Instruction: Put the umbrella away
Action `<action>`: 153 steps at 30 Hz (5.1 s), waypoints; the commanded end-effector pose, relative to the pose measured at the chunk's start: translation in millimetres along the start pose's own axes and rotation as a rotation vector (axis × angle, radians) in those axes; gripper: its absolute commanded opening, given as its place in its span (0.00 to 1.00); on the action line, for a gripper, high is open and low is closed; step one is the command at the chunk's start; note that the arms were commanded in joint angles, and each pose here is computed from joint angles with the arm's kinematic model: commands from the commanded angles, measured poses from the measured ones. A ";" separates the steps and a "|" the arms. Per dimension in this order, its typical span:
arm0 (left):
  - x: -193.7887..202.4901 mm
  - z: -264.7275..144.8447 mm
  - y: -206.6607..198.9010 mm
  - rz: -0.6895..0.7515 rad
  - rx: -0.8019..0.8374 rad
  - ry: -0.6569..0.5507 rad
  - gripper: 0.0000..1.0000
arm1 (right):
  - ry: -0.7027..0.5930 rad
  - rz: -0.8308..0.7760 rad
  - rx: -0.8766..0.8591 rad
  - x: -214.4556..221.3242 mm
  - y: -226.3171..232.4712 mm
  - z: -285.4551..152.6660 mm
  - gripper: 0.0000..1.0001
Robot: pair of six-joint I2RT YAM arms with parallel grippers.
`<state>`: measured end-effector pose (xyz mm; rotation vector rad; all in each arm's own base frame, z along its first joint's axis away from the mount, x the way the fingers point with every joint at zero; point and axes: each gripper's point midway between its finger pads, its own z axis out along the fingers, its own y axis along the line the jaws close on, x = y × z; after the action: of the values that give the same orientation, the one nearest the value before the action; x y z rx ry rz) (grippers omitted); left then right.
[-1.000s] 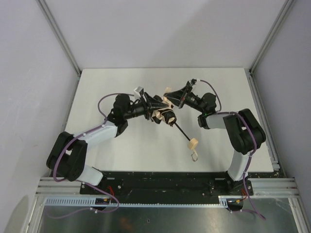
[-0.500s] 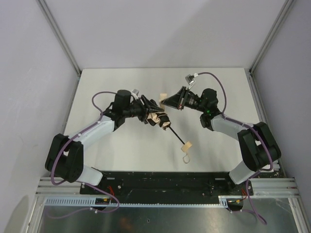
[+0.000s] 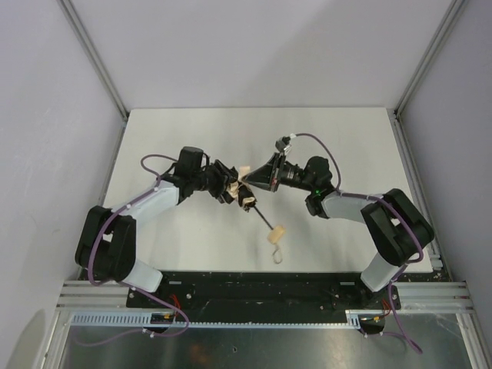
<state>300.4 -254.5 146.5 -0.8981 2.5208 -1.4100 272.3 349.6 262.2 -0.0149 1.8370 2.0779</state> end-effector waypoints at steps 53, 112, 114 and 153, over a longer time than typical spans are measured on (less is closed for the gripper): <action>-23.9 19.8 131.5 0.265 -0.626 -0.109 0.00 | 0.406 -1.246 0.598 71.6 -139.0 29.5 0.00; -28.0 -1.1 94.0 0.132 -0.386 -0.204 0.00 | 0.033 -0.802 -0.242 23.6 38.8 33.6 0.00; -29.0 -0.8 99.9 0.136 -0.412 -0.199 0.00 | 0.094 -0.823 -0.259 36.9 28.5 40.9 0.00; -28.3 -10.7 83.8 0.255 -0.407 -0.115 0.00 | 0.621 -1.178 0.248 134.0 -128.5 49.8 0.00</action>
<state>260.3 -185.6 49.5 -0.7276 2.8299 -0.6363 204.2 448.2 116.7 -1.3650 1.6266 1.0307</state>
